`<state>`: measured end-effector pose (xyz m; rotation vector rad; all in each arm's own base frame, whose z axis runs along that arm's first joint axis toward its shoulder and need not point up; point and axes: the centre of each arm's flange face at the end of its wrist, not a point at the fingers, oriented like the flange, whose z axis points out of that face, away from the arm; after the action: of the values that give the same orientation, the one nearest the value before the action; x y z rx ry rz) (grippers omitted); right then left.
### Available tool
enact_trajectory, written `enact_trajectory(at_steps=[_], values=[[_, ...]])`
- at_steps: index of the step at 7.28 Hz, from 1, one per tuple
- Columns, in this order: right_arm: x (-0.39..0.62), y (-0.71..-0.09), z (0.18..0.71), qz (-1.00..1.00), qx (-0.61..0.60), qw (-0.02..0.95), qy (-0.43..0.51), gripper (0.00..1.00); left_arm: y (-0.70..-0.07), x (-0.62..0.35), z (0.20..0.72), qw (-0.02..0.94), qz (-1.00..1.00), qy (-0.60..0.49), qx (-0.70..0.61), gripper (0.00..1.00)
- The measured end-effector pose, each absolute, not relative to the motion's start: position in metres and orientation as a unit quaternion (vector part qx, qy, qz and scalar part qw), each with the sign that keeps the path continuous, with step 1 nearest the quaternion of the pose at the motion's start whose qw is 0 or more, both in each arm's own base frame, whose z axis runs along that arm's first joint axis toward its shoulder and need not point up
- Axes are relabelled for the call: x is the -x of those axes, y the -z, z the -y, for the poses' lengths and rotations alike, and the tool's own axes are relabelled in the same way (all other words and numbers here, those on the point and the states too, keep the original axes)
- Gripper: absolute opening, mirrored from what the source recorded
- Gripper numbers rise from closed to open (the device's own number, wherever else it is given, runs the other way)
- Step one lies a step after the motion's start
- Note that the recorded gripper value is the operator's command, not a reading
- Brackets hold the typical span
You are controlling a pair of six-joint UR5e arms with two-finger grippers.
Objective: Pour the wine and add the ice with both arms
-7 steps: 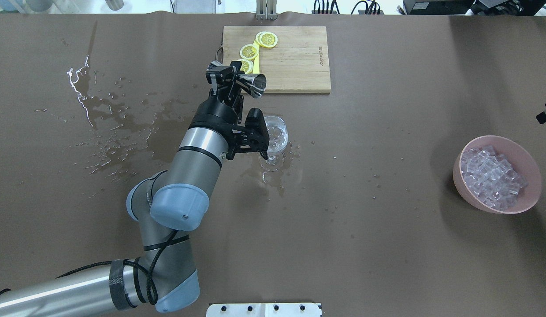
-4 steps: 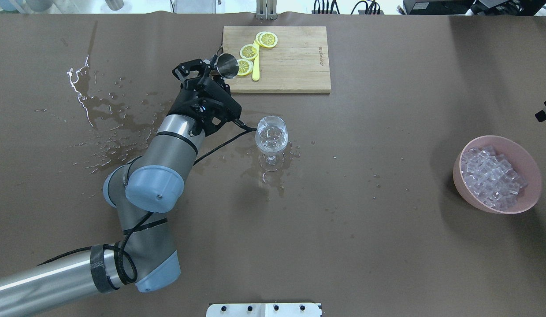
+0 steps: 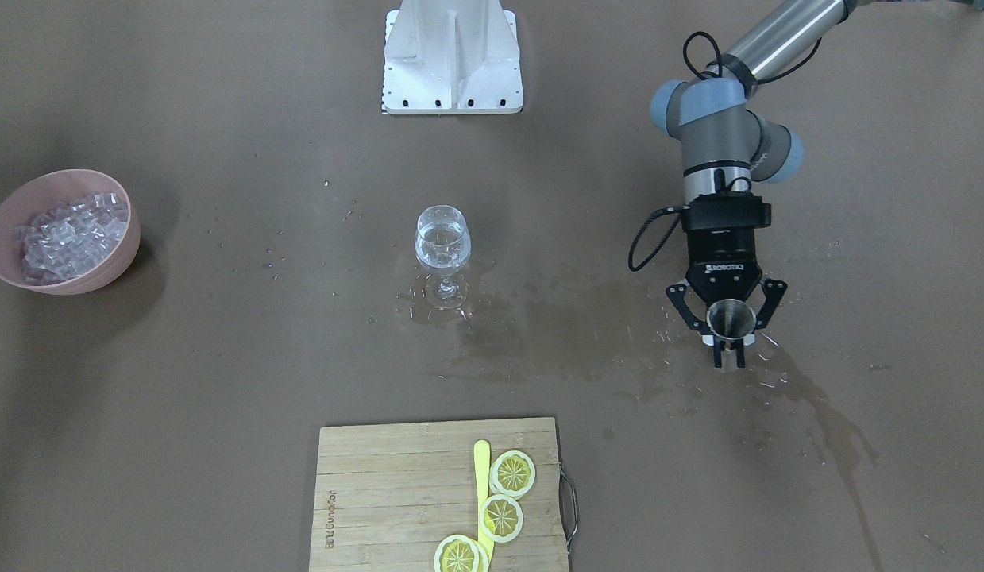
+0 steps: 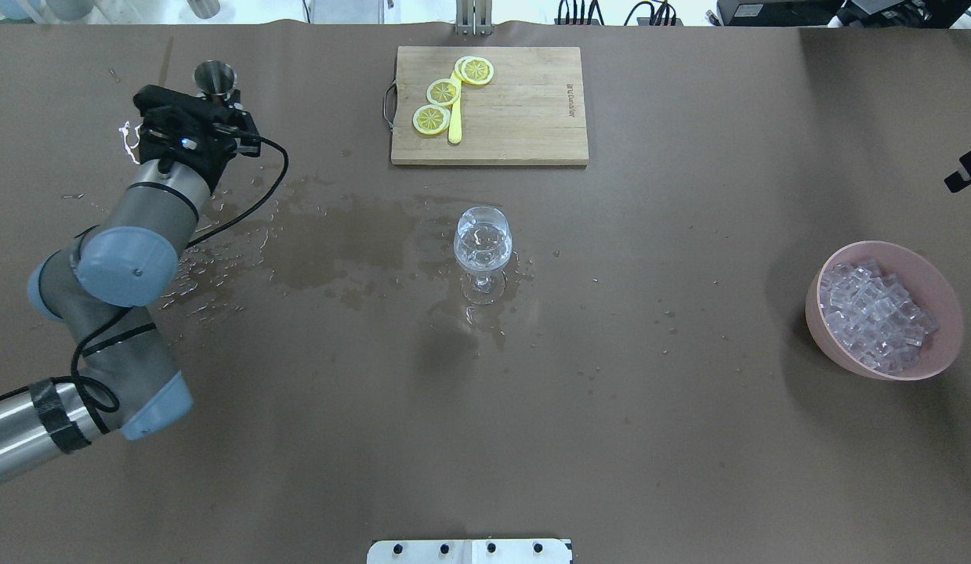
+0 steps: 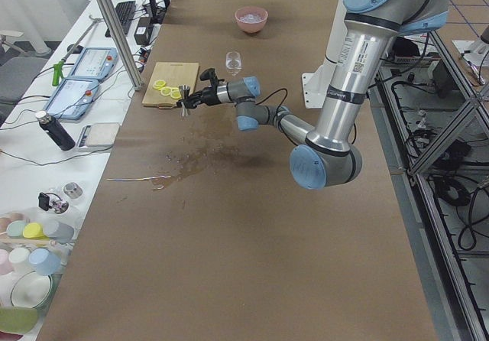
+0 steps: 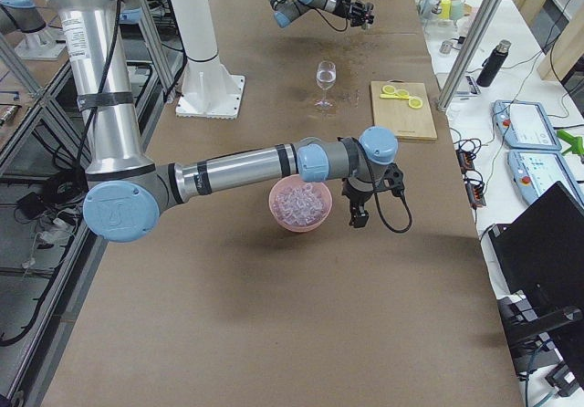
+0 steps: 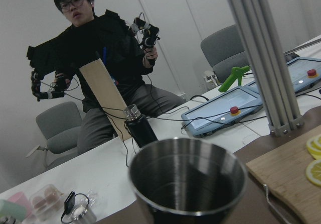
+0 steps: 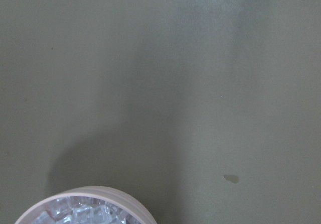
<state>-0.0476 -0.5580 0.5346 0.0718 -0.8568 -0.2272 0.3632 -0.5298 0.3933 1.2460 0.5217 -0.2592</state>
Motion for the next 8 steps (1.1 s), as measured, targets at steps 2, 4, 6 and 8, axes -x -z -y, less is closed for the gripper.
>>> enact_trajectory(at_steps=[2, 4, 6, 8], values=[[0.048, -0.521, 0.568, 0.403, -0.048, 0.907, 0.114, 1.0, -0.481, -0.318, 0.532, 0.779, -0.286, 0.177, -0.528, 0.0], [0.048, -0.51, 0.574, 0.395, -0.061, 0.909, 0.118, 1.0, -0.555, -0.274, 0.52, 0.78, -0.289, 0.214, -0.512, 0.0], [0.048, -0.499, 0.579, 0.389, -0.071, 0.91, 0.122, 1.0, -0.587, -0.255, 0.52, 0.773, -0.294, 0.269, -0.494, 0.0], [0.048, -0.494, 0.581, 0.386, -0.076, 0.911, 0.123, 1.0, -0.616, -0.251, 0.521, 0.777, -0.28, 0.294, -0.481, 0.0]])
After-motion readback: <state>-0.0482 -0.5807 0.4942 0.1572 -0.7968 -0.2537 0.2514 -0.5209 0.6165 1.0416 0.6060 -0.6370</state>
